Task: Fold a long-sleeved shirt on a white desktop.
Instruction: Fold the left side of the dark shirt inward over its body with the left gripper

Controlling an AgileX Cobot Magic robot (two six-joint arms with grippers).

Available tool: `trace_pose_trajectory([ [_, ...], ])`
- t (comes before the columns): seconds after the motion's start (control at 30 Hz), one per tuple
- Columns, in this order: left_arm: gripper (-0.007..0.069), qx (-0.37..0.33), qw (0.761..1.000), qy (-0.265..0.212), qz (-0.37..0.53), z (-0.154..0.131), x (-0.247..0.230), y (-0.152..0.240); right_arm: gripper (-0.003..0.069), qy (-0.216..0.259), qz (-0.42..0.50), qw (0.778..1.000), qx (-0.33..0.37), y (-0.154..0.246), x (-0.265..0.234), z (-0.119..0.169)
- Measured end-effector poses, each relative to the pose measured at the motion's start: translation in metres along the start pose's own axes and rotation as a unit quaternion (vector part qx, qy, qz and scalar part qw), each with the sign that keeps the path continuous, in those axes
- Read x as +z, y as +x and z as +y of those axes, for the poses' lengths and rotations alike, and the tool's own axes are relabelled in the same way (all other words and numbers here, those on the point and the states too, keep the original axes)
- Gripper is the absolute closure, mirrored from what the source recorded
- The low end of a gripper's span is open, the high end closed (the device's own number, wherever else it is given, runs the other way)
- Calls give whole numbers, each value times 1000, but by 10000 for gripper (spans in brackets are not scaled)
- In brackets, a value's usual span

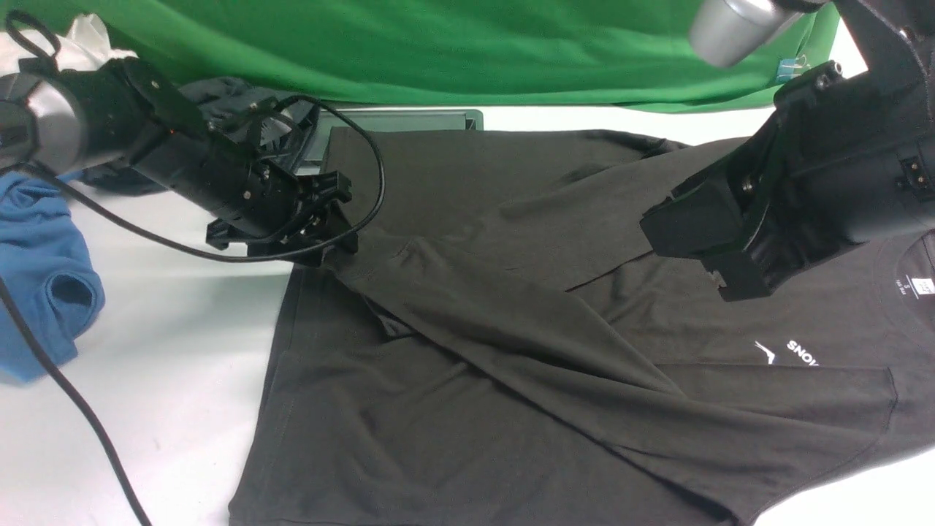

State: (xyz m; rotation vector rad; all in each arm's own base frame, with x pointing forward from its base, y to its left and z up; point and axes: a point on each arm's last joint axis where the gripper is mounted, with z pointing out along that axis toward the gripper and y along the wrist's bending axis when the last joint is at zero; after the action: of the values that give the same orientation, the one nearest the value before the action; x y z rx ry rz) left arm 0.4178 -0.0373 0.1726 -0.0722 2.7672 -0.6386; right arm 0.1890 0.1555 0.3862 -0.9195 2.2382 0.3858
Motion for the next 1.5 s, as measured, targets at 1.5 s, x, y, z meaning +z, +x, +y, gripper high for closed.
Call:
trace_pose_trajectory([
  [1.5,545,48,983,159,-77,-35,11,-26,418,0,2,1000,0,0,0,0],
])
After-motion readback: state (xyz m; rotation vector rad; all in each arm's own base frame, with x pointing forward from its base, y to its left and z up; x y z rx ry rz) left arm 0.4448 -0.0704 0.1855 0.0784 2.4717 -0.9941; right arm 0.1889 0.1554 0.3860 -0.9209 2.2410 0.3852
